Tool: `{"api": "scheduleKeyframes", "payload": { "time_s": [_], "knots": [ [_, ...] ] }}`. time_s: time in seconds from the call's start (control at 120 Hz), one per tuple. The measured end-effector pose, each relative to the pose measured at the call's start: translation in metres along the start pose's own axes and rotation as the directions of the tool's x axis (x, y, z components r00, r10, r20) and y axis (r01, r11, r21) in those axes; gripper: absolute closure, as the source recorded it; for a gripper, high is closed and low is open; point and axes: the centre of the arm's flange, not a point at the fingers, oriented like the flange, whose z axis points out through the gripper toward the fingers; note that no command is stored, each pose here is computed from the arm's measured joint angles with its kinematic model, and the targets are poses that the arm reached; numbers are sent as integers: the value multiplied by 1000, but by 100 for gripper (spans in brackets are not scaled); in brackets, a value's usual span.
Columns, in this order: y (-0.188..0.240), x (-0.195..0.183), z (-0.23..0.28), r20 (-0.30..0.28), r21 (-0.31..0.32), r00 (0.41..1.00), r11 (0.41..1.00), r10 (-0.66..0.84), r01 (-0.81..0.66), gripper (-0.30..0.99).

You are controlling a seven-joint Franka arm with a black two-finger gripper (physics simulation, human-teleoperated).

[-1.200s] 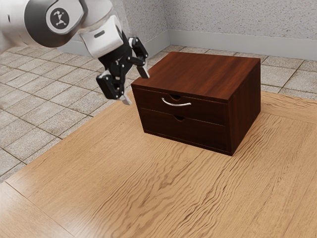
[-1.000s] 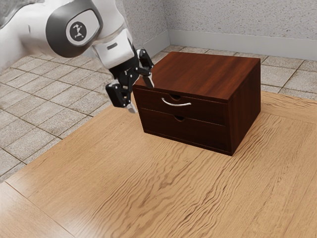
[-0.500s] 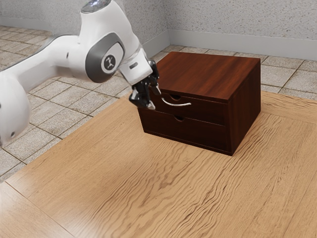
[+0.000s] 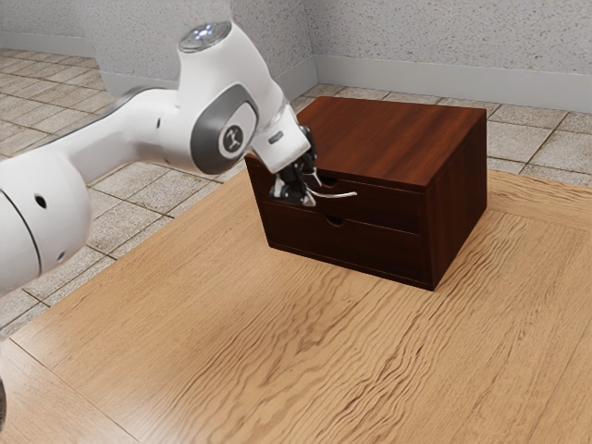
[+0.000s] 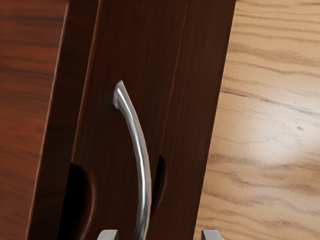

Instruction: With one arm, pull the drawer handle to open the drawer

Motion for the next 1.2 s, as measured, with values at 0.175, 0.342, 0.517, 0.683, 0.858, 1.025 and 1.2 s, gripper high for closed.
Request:
{"api": "scheduleKeyframes", "payload": {
  "time_s": [0.175, 0.342, 0.517, 0.683, 0.858, 1.025, 1.2],
  "knots": [
    [0, 3, 5, -2, 2, 1000, 1000, -7, 7, 54],
    [0, 8, 15, -4, -1, 1000, 1000, -7, 7, 55],
    [0, 11, 19, -6, -1, 1000, 1000, -10, 10, 56],
    [0, 11, 15, -9, 6, 1000, 1000, -16, 16, 63],
    [1, 10, 16, -8, 4, 1000, 1000, -20, 20, 66],
    [5, 11, 17, -8, -3, 1000, 1000, -22, 22, 65],
    [13, 11, 12, -12, -12, 1000, 1000, -23, 23, 65]
  ]
}}
